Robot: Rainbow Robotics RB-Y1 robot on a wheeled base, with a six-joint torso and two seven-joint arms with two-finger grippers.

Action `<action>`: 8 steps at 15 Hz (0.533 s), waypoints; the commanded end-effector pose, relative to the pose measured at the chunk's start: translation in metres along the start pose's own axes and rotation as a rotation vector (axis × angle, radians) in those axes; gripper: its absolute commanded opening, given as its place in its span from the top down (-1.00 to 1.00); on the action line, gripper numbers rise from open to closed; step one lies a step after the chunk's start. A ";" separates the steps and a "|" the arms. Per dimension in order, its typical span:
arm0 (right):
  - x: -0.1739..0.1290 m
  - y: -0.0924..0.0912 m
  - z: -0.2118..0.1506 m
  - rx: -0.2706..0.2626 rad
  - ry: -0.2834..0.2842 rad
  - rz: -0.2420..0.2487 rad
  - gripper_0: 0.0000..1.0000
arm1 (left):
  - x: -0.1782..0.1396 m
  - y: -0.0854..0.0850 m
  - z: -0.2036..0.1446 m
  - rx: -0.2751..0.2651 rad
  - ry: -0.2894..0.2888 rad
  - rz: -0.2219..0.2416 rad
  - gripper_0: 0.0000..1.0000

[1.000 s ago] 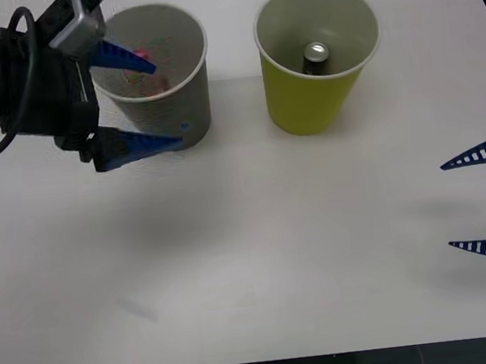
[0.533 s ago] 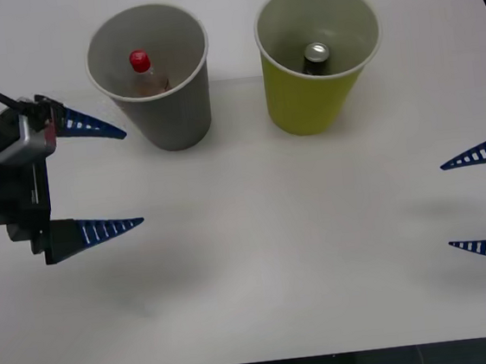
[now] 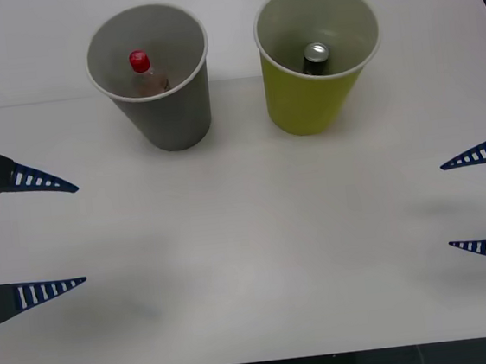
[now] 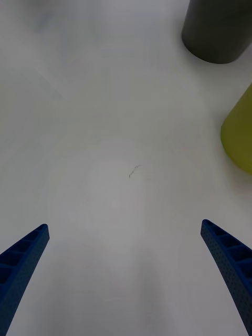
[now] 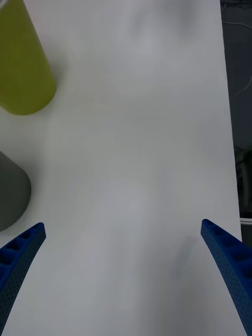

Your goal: Put the can into the green bin and the plastic bottle into the gray bin

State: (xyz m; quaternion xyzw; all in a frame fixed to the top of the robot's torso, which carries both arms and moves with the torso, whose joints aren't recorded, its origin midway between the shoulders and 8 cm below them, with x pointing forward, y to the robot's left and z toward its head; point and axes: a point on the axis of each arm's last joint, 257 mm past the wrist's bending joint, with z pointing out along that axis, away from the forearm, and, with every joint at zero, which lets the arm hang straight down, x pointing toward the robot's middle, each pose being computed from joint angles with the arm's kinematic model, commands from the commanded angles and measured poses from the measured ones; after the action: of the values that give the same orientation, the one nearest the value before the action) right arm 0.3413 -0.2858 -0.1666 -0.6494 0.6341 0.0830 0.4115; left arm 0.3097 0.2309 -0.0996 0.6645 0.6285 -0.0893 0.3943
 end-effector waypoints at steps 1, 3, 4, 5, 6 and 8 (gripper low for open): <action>0.000 0.000 0.000 0.000 0.000 0.000 -1.00 | 0.015 -0.004 -0.007 -0.002 0.045 -0.003 -1.00; 0.000 0.000 0.000 0.000 0.000 0.000 -1.00 | 0.025 -0.005 -0.012 -0.004 0.077 0.002 -1.00; 0.000 0.000 0.000 0.000 0.000 0.000 -1.00 | 0.030 -0.006 -0.015 -0.006 0.092 0.004 -1.00; 0.000 0.000 0.000 0.000 0.000 0.000 -1.00 | 0.034 -0.007 -0.016 -0.006 0.104 0.005 -1.00; 0.000 0.000 0.000 0.000 0.000 0.000 -1.00 | 0.037 -0.007 -0.018 -0.009 0.114 0.004 -1.00; 0.000 0.000 0.000 0.000 0.000 0.000 -1.00 | 0.042 -0.011 -0.021 -0.007 0.123 -0.001 -1.00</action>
State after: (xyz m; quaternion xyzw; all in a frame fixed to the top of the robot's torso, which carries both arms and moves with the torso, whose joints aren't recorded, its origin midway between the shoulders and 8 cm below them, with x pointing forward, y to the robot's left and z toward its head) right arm 0.3413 -0.2858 -0.1666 -0.6494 0.6342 0.0830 0.4115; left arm 0.3011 0.2735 -0.1147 0.6676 0.6510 -0.0465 0.3584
